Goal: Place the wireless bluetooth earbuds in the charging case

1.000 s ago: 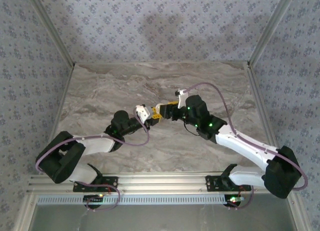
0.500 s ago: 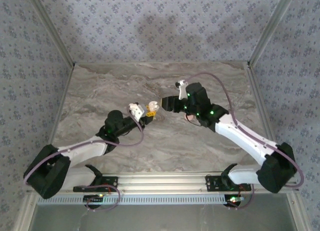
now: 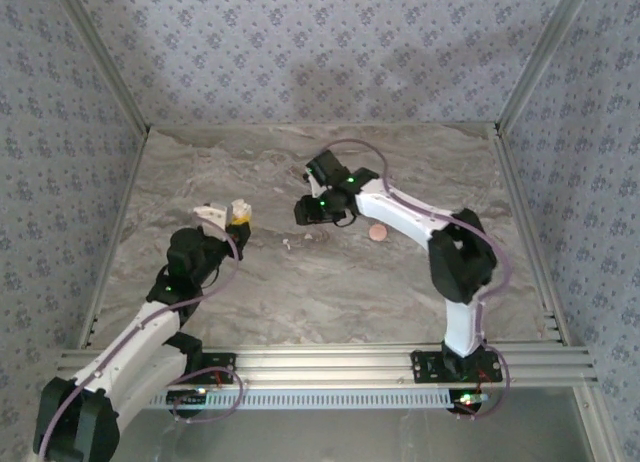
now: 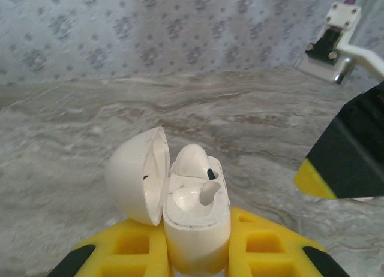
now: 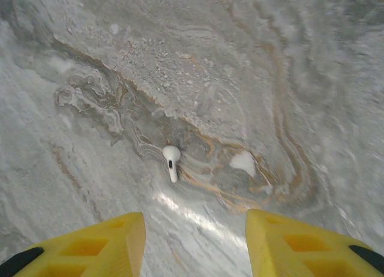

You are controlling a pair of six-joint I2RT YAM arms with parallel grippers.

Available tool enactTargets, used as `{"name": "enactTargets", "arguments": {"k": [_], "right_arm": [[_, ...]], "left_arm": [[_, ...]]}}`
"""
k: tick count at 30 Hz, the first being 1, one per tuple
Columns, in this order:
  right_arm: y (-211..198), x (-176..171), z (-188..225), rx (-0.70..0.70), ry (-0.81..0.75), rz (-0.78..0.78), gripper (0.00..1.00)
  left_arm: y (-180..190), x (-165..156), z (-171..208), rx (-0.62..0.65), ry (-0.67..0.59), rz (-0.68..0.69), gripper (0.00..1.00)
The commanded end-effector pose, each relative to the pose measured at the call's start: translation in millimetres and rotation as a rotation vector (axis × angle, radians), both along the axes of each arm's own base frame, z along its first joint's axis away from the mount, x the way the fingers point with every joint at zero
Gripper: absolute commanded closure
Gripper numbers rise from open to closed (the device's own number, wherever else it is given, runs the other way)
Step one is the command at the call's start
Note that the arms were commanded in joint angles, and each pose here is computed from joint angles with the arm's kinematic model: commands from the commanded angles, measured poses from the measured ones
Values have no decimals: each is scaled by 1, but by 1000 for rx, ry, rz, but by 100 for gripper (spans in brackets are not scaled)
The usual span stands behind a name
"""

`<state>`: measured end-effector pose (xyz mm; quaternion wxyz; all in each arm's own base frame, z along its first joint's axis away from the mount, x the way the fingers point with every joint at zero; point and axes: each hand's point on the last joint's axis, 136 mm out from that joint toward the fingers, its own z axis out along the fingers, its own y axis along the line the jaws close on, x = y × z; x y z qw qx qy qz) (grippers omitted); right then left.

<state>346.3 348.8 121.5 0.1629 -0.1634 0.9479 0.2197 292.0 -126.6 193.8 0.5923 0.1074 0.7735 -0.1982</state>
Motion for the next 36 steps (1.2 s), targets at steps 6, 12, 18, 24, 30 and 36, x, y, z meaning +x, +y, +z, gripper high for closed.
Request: {"name": "enactTargets", "arguments": {"k": [6,12,18,24,30,36], "right_arm": [[25,-5,-52,-194,136,141,53],[45,-6,-67,-167,165,170,56],[57,-12,-81,-128,212,193,58],[62,-12,-92,-114,226,195,62],[64,-13,-97,-121,227,196,64],[65,-15,-100,-127,232,192,67]], "left_arm": [[22,-1,-21,-2,92,88,90],[24,1,-19,0,86,95,91],[23,1,-18,1,78,91,91],[23,1,-17,2,76,88,91],[22,1,-16,0,73,83,91],[22,1,-18,1,77,81,91]]}}
